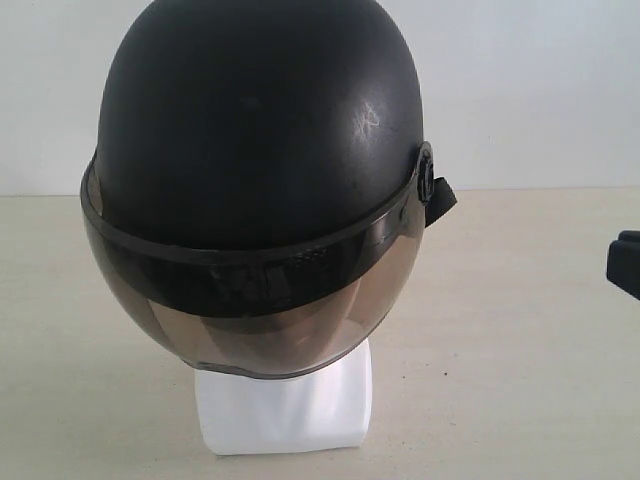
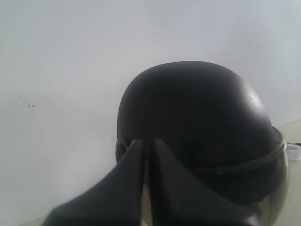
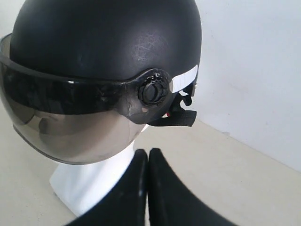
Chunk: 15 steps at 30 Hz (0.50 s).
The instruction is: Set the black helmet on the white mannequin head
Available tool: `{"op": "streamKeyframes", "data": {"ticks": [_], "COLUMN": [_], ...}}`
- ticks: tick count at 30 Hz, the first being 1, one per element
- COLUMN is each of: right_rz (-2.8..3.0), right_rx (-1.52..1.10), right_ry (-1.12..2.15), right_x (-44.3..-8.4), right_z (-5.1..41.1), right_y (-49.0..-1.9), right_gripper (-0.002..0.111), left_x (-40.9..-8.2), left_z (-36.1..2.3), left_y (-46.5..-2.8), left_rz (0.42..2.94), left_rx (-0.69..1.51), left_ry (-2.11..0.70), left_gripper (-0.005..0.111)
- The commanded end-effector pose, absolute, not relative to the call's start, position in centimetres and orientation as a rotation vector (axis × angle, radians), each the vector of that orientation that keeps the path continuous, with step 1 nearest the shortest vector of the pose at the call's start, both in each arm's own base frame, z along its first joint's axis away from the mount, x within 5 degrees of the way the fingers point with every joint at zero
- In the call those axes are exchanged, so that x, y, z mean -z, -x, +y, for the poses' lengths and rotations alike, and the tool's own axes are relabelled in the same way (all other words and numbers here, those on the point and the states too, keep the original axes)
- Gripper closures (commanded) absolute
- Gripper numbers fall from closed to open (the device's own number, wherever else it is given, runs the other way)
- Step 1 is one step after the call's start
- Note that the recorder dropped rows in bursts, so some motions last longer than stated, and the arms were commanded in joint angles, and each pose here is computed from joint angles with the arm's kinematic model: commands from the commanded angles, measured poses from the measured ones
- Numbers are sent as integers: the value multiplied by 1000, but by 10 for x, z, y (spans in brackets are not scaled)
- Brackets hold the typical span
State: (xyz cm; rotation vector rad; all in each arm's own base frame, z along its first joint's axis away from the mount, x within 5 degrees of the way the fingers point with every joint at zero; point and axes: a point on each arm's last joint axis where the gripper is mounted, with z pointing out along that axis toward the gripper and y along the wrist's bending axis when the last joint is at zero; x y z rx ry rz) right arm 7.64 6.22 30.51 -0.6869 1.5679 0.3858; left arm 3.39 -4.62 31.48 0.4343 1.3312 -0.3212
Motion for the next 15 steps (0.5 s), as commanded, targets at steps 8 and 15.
{"op": "streamKeyframes", "data": {"ticks": [8,15], "right_rz": [1634,1635], "right_rx": [-332,-334], "right_ry": [676,674], "right_x": [-300,-300], "right_z": [57,57], "right_y": [-78,-78], "right_gripper": [108,108], "left_x": [-303,-303], "left_z": [-52,-52], "left_y": [-28,-28], "left_rz": [1340,1340], "left_rx": [390,390], "left_ry": [-489,-489], "left_gripper": [102,102]}}
